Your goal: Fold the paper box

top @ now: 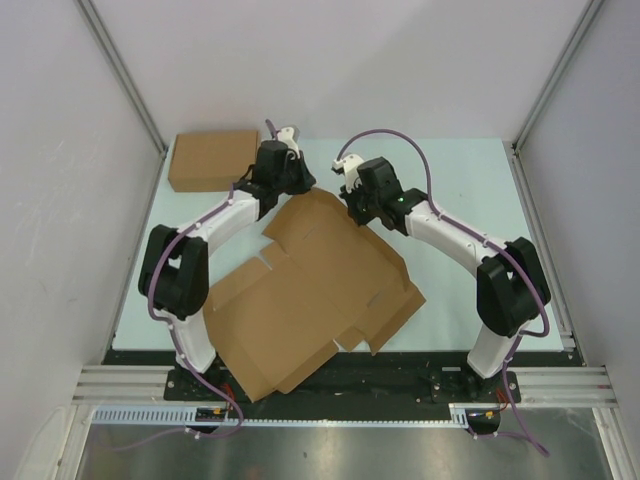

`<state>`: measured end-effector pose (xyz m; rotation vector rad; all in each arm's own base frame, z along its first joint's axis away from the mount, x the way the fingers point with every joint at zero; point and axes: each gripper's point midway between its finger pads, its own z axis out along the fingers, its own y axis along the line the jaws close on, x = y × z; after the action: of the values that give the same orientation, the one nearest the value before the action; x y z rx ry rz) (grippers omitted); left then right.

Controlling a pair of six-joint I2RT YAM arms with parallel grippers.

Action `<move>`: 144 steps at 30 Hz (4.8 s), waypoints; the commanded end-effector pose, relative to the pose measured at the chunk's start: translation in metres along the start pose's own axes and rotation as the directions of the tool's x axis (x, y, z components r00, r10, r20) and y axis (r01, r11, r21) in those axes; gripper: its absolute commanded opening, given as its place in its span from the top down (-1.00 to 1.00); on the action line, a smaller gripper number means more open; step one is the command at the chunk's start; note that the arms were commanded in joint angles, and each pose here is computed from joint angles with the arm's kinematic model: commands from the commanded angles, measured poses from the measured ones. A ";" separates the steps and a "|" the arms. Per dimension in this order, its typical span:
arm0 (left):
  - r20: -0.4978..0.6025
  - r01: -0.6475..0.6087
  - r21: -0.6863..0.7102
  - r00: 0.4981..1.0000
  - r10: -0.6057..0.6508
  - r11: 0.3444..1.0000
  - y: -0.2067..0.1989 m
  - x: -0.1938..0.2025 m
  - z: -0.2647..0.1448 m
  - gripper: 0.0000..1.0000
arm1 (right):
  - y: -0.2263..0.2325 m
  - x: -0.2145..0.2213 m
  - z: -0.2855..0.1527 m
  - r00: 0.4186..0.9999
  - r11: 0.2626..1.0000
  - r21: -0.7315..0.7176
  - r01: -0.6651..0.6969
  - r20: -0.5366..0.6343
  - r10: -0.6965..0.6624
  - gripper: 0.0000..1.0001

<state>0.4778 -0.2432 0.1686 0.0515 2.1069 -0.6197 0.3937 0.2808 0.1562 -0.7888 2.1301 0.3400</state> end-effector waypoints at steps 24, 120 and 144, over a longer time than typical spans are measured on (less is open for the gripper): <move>-0.079 0.084 0.173 0.994 -0.071 0.981 -0.051 0.057 0.006 0.94 | 0.009 -0.011 -0.009 0.999 1.000 -0.010 0.025 0.038 -0.024 1.00; -0.164 0.414 -0.040 0.895 -0.414 0.910 0.039 0.151 -0.060 0.92 | -0.009 -0.013 -0.036 0.997 0.987 0.141 0.072 0.011 -0.074 1.00; -0.164 0.425 0.005 0.893 -0.418 0.905 0.017 0.179 -0.085 0.77 | -0.002 -0.013 -0.040 0.997 0.987 0.145 0.072 0.008 -0.074 1.00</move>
<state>0.3201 -0.2084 0.0669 -0.3875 2.2761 -0.8865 0.3830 0.2484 0.1662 -0.7909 2.1510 0.0763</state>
